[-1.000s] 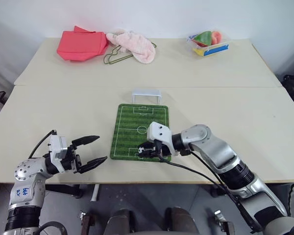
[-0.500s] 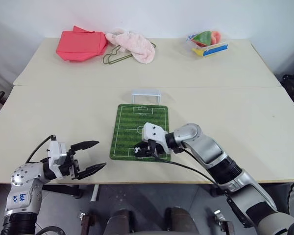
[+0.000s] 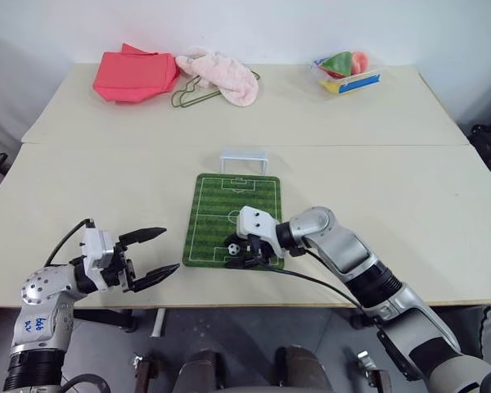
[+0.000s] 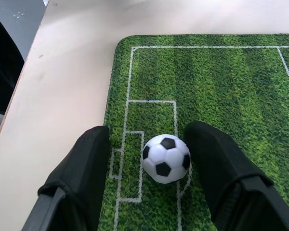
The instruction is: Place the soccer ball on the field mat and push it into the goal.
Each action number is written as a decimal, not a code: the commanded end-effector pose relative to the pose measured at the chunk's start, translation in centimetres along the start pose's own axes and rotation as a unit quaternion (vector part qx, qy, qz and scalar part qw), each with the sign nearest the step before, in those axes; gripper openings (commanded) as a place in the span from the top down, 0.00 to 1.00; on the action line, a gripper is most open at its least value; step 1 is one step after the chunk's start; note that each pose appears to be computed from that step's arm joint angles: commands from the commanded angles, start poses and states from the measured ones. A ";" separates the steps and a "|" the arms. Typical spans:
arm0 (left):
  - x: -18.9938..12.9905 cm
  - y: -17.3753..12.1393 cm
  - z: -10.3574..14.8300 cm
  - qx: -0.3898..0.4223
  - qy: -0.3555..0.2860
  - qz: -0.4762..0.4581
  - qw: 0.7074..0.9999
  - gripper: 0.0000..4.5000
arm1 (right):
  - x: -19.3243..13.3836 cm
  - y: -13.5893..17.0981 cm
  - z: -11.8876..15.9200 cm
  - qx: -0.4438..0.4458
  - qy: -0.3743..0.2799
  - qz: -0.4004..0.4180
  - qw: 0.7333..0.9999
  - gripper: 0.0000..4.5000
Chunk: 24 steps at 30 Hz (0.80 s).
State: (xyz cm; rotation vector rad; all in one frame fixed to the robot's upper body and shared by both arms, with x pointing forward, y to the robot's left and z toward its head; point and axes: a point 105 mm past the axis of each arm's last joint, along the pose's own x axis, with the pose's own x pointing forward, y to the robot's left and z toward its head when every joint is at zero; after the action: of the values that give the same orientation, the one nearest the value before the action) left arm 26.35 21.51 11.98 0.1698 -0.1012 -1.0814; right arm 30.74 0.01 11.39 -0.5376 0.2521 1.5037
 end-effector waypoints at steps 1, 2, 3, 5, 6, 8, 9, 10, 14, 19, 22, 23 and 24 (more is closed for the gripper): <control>0.2 0.1 0.5 0.014 -0.006 -0.002 1.000 0.00 | -1.2 -0.3 2.6 -0.034 -0.027 -0.007 0.999 0.39; 0.2 0.2 0.5 0.014 -0.006 -0.002 1.000 0.00 | -1.4 -0.5 3.0 -0.036 -0.031 -0.010 0.999 0.39; 0.2 0.2 0.6 0.014 -0.006 -0.002 1.000 0.00 | -1.7 -0.8 3.8 -0.034 -0.039 -0.017 0.998 0.39; 0.2 0.2 0.6 0.013 -0.007 -0.003 1.000 0.00 | -2.6 -1.1 5.4 -0.028 -0.055 -0.026 0.998 0.39; 0.1 0.2 0.5 0.013 -0.007 -0.003 1.000 0.00 | -2.9 -1.1 5.9 -0.025 -0.058 -0.026 0.998 0.39; 0.2 0.1 0.5 0.011 -0.008 -0.005 1.000 0.00 | -3.6 -0.1 6.2 -0.035 -0.067 -0.009 0.997 0.47; 0.2 0.0 0.5 0.008 -0.009 -0.008 1.000 0.00 | -3.7 0.8 5.6 -0.035 -0.060 0.003 0.998 0.53; 0.1 0.0 0.5 0.006 -0.009 -0.010 1.000 0.00 | -3.8 1.5 5.1 -0.034 -0.055 0.011 0.998 0.60; 0.1 0.0 0.4 0.007 -0.007 -0.011 1.000 0.00 | -3.4 2.5 3.9 -0.023 -0.042 0.017 0.999 0.89; 0.1 0.2 0.5 0.007 -0.005 -0.011 1.000 0.00 | -2.0 3.7 3.1 0.004 -0.040 0.032 0.999 0.99; 0.1 0.2 0.5 0.007 -0.004 -0.011 1.000 0.00 | -1.2 3.8 2.6 0.025 -0.037 0.031 0.999 0.99; 0.1 0.1 0.5 0.007 -0.004 -0.011 1.000 0.00 | -1.0 3.7 2.5 0.030 -0.035 0.029 0.998 0.99; 0.1 0.1 0.5 0.007 -0.004 -0.011 1.000 0.00 | -0.9 3.7 2.4 0.034 -0.034 0.028 0.998 0.99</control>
State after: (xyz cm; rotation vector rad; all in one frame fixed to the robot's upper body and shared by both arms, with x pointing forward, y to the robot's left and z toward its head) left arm 26.56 21.25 12.15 0.1701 -0.1060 -1.1016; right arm 26.63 0.07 12.80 -0.4317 0.2823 1.5616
